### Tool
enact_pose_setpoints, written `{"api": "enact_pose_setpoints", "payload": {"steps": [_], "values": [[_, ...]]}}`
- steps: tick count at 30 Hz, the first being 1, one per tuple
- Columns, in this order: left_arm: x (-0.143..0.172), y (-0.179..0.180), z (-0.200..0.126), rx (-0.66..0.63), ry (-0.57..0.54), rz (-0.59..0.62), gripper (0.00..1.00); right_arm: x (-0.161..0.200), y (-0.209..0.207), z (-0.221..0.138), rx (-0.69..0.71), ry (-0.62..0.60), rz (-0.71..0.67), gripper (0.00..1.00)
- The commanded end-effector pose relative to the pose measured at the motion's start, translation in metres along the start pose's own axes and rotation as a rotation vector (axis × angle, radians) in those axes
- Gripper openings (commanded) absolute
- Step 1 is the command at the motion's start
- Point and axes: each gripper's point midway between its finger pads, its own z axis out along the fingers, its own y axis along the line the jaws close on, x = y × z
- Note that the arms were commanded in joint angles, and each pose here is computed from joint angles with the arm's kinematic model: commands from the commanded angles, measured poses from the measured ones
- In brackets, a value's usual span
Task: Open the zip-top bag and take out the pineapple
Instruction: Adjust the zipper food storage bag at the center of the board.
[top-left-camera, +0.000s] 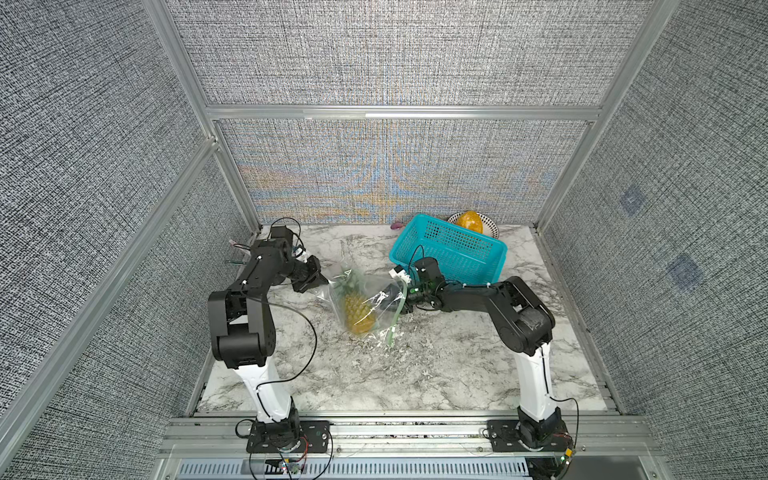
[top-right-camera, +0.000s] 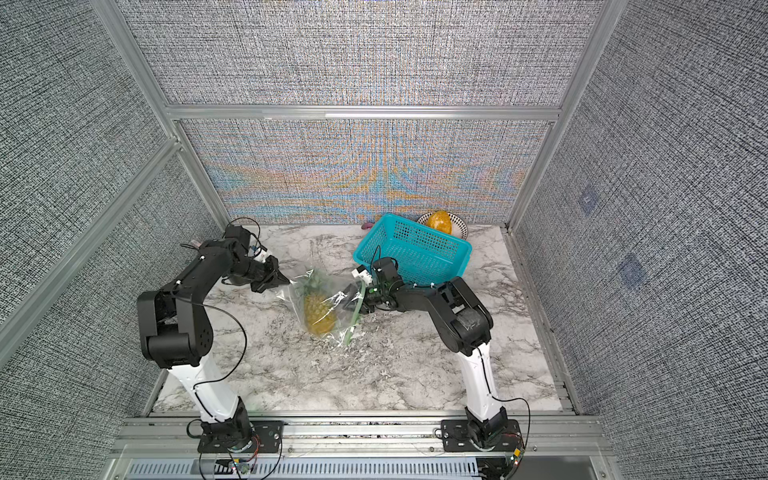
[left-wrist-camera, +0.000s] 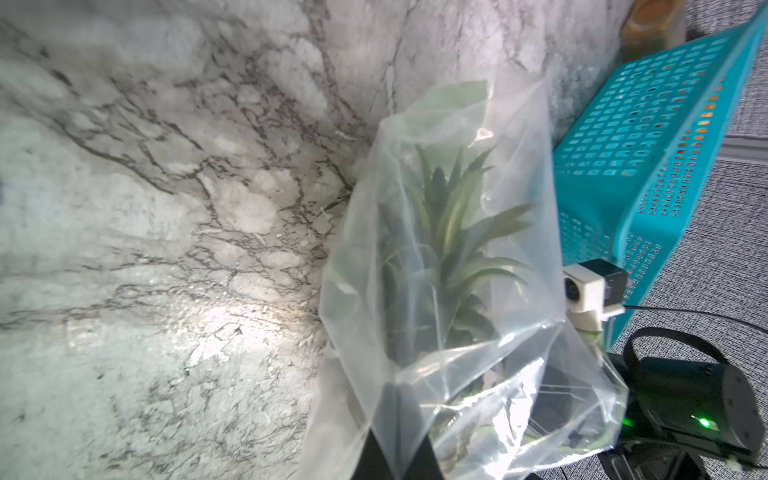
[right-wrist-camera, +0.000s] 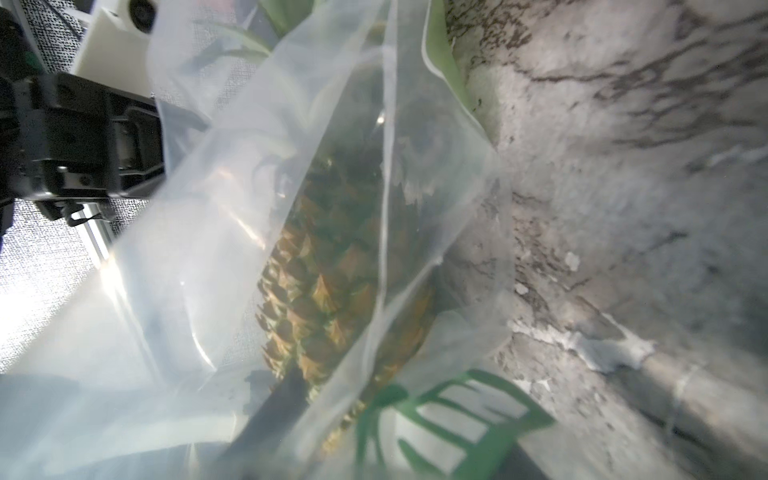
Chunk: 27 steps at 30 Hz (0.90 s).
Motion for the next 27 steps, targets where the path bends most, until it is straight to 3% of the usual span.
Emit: {"api": "enact_pose_setpoints", "payload": {"steps": [1, 9, 14, 22, 24, 27], "values": [[-0.005, -0.015, -0.015, 0.025, -0.030, 0.027, 0.00, 0.000, 0.005, -0.001, -0.015, -0.004, -0.003, 0.57], [-0.003, -0.051, -0.051, 0.106, -0.118, 0.042, 0.00, 0.002, 0.011, -0.009, -0.061, -0.023, 0.027, 0.59], [0.000, -0.084, -0.072, 0.222, -0.175, 0.026, 0.00, 0.001, 0.012, -0.012, -0.094, -0.041, 0.037, 0.60], [0.011, -0.093, -0.082, 0.190, -0.180, 0.049, 0.00, -0.003, 0.020, -0.014, -0.127, -0.067, 0.013, 0.64], [0.016, -0.088, -0.076, 0.201, -0.144, 0.017, 0.00, -0.004, 0.026, -0.015, -0.152, -0.073, 0.002, 0.66], [0.016, -0.095, -0.085, 0.200, -0.179, 0.029, 0.00, -0.004, 0.032, -0.018, -0.168, -0.089, -0.021, 0.73]]}}
